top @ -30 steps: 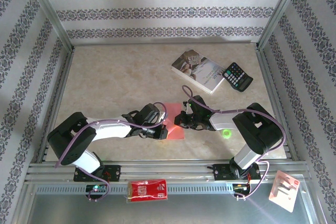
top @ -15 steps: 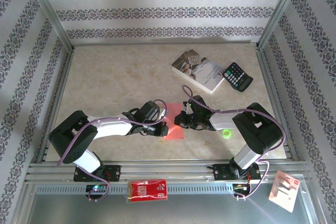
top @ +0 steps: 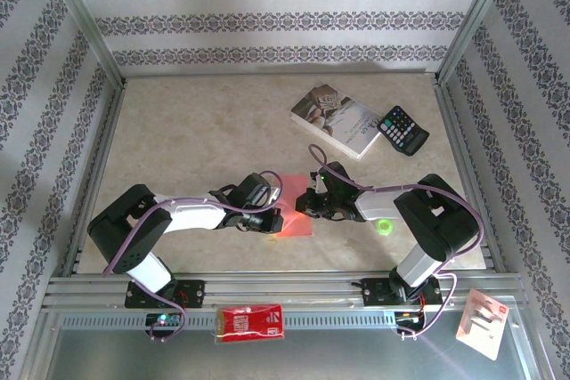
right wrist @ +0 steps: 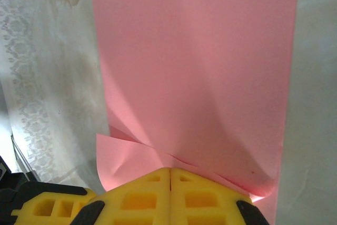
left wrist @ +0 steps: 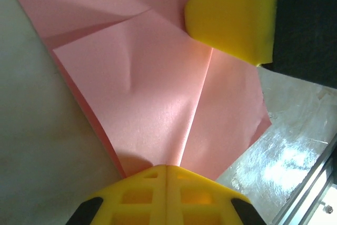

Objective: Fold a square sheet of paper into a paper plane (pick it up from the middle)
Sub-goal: Fold the triangle at the bottom-center of the table.

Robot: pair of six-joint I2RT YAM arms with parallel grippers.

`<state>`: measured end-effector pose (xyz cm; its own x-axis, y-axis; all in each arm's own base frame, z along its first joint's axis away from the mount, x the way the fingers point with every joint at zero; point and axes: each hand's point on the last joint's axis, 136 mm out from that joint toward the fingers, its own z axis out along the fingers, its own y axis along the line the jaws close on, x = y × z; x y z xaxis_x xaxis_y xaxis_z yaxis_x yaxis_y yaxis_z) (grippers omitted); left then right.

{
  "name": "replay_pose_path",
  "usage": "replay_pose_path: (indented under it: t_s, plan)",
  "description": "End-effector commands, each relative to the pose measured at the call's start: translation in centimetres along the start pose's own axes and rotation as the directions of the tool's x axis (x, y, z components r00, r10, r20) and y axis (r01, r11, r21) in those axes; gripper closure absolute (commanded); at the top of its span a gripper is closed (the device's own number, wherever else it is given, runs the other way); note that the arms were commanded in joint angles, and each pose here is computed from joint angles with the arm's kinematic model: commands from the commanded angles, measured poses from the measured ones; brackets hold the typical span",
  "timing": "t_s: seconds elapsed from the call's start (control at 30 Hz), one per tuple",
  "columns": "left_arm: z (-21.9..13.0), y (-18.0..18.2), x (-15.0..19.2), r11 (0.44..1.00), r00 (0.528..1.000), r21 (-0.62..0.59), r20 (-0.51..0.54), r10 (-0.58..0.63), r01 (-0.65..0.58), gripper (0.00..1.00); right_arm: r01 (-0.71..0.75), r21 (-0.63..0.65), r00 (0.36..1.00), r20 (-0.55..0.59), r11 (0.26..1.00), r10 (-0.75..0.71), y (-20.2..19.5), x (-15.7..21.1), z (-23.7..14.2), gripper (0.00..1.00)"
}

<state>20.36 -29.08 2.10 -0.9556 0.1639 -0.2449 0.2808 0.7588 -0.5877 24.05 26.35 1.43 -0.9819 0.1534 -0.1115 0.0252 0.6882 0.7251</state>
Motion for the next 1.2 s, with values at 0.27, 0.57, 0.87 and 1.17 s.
replay_pose_path:
  t_s: [0.27, 0.57, 0.87, 1.17]
  plan:
    - [0.0, 1.8, 1.0, 0.998, 1.0, -0.055, -0.023, -0.021, 0.02, 1.0, -0.031, 0.09, 0.999, -0.025, 0.995, 0.034, -2.7, 0.7, 0.2, 0.99]
    - [0.2, 3.4, 2.5, 0.995, 0.998, -0.092, -0.038, -0.052, 0.048, 1.0, 0.02, -0.037, 1.0, 0.016, 0.999, -0.019, 1.8, -0.8, -2.2, 0.9]
    - [0.4, 3.6, 2.8, 0.995, 0.998, -0.087, -0.042, -0.057, 0.053, 1.0, 0.014, -0.06, 1.0, -0.014, 0.998, -0.015, 3.4, 2.0, -1.8, 0.9]
    - [0.4, 3.6, 2.8, 0.995, 0.998, -0.089, -0.044, -0.054, 0.05, 1.0, -0.002, -0.031, 0.999, -0.054, 1.0, 0.0, 3.0, 3.5, 0.3, 0.92]
